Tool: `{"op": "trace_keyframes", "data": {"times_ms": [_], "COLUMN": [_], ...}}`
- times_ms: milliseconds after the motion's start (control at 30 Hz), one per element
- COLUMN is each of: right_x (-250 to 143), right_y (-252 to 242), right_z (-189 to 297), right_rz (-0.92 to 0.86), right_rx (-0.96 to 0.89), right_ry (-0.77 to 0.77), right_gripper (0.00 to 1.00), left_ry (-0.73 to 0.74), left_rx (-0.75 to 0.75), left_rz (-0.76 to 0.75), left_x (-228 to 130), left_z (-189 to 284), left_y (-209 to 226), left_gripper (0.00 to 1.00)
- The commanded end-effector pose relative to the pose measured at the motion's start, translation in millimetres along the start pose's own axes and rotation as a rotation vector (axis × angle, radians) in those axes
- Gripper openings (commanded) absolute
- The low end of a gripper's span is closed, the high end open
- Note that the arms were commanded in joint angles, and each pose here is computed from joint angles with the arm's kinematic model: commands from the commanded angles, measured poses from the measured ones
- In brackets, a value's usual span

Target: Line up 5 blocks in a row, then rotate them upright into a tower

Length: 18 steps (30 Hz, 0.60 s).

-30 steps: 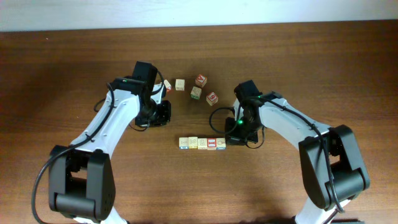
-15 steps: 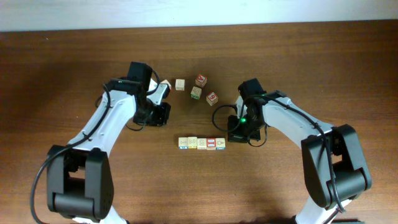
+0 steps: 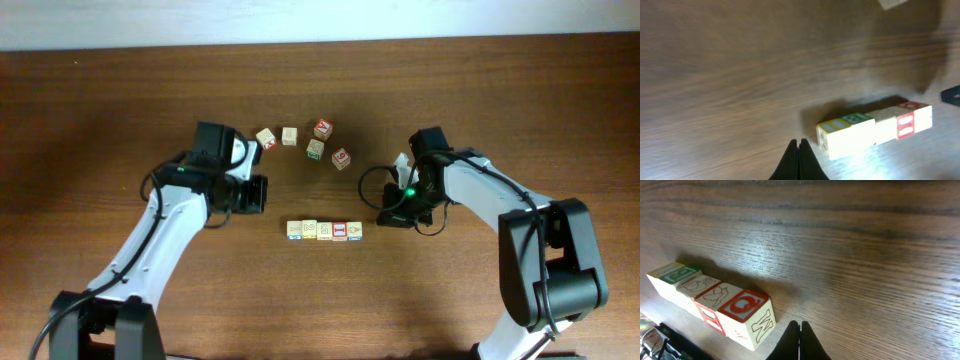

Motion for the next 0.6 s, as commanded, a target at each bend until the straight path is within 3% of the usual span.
{"op": "trace_keyframes", "data": {"times_ms": [0,567], "right_x": [-6.3,-7.3], "right_y": [3.9,10.5], "right_z": [0.4,-7.3], "right_rz": [-0.025,-0.016], "right_rx": [0.032,0.022], "right_ry": [0.010,0.005], "right_gripper": [0.04,0.04], "left_ry": [0.082,0.165], "left_rx": [-0.159,-0.171], "left_rz": [0.098,0.207], "left_x": [-27.0,-41.5], "left_z": [-22.7,-55.9], "left_y": [-4.1,4.2], "left_gripper": [0.00,0.00]}}
Point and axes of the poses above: each gripper's point midway between its finger pads, its own z axis back along the fingers, its own y axis along the line the jaws close on, x = y × z, the point moved 7 cm from there along z, back along the fingers, and after that the axes turned 6 degrees about z, right-handed, at the moved point
